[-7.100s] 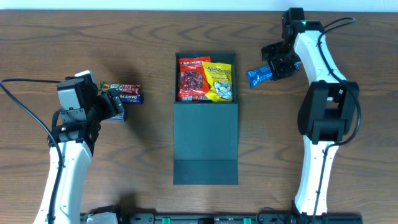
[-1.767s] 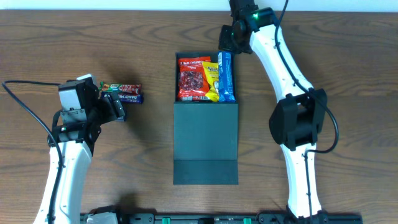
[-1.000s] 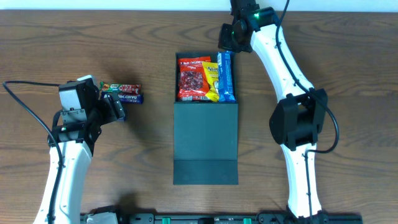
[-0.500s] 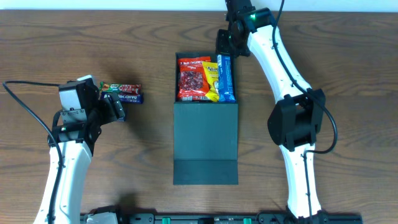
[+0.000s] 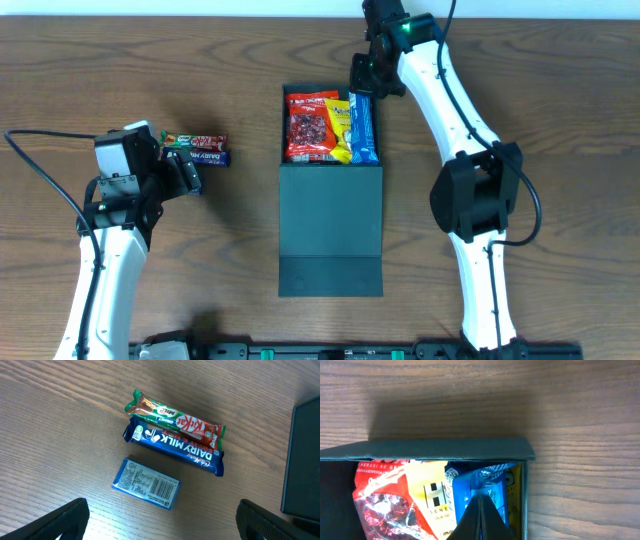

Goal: Pack container
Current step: 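Push the blue bar down into the box with the right gripper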

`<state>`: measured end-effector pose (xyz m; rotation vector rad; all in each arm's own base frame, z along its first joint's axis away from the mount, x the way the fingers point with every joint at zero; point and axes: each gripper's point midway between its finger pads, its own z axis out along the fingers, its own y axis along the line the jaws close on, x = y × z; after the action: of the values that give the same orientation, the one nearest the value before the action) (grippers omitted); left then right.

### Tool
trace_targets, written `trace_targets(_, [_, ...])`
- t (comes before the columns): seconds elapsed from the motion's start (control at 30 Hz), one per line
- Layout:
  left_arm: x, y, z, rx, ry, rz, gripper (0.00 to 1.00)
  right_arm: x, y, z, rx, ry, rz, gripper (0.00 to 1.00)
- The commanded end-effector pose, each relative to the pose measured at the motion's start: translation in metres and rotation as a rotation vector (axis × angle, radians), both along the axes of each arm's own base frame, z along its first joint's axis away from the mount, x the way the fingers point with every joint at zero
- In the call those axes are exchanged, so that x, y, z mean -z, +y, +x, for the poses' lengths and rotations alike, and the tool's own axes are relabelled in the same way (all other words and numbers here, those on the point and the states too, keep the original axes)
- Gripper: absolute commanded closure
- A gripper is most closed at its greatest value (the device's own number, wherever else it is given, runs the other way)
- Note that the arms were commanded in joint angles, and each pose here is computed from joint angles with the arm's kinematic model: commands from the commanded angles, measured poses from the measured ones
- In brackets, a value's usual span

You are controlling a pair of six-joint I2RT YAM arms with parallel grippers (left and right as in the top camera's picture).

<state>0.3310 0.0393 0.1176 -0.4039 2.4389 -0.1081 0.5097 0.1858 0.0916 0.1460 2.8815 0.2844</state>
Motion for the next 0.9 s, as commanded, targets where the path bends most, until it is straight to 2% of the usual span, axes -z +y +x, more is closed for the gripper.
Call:
trace_targets(0.0, [-0.009, 0.002, 0.005, -0.007, -0.017, 0.004, 0.05, 0.009, 0.003, -0.005, -0.021, 0.022, -0.023, 0.99])
trace_targets(0.27, [-0.009, 0.002, 0.005, -0.006, -0.018, 0.004, 0.05, -0.049, 0.006, -0.003, -0.064, -0.114, -0.039, 0.99])
trace_targets(0.4, [-0.009, 0.002, 0.005, -0.007, -0.017, 0.004, 0.05, -0.038, 0.006, -0.025, -0.082, -0.023, -0.07, 0.99])
trace_targets(0.63, [-0.009, 0.002, 0.005, -0.007, -0.018, 0.005, 0.05, -0.031, 0.007, -0.035, -0.095, 0.019, -0.086, 0.99])
trace_targets(0.87, [-0.009, 0.002, 0.006, -0.007, -0.021, 0.005, 0.05, -0.004, 0.0, -0.051, -0.097, 0.104, -0.113, 0.99])
